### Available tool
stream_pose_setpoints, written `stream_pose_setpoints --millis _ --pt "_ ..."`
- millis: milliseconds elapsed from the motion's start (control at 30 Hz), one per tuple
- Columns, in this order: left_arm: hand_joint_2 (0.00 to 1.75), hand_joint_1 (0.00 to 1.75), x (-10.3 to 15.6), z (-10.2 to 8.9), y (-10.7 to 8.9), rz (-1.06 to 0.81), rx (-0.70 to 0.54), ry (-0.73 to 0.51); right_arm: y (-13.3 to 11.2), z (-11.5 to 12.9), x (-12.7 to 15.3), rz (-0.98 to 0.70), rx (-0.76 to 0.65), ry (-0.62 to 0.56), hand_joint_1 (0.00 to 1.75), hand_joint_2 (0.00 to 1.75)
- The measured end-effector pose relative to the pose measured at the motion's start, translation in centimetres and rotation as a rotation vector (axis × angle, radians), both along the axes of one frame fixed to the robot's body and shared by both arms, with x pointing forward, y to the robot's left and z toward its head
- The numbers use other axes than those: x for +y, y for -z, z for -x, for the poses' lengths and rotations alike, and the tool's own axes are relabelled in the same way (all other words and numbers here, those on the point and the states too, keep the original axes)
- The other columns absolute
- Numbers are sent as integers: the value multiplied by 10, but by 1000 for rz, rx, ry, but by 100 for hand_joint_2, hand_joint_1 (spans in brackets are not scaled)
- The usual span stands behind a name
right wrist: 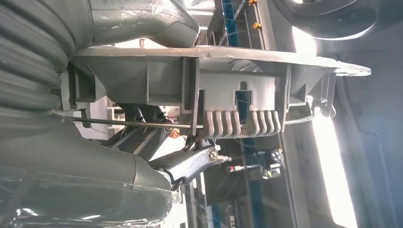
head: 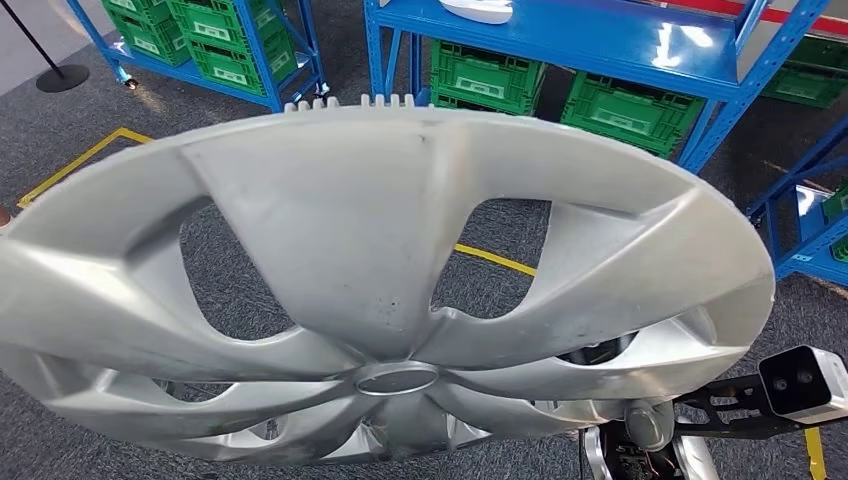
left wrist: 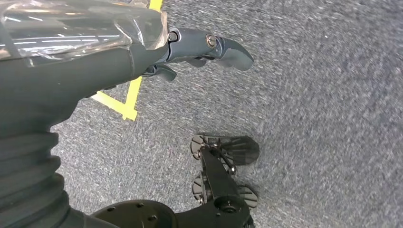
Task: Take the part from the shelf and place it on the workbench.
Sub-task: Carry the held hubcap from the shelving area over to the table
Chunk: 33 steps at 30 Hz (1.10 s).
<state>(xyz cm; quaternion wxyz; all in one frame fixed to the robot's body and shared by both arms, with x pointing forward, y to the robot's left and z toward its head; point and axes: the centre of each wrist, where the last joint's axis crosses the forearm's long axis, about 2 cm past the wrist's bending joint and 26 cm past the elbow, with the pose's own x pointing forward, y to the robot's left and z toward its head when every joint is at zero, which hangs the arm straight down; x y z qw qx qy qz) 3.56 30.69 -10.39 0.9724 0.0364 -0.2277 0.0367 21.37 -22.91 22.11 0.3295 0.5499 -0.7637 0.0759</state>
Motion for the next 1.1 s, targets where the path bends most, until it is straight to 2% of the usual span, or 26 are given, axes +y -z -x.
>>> stream_pose_setpoints --millis 633,1100 --pt "175 0 1 1 0 115 38 7 -2 -1 -2 -4 -13 -1 171 175" --pt "175 0 4 -3 1 116 30 15 0 -2 -3 -2 -14 0 171 175"
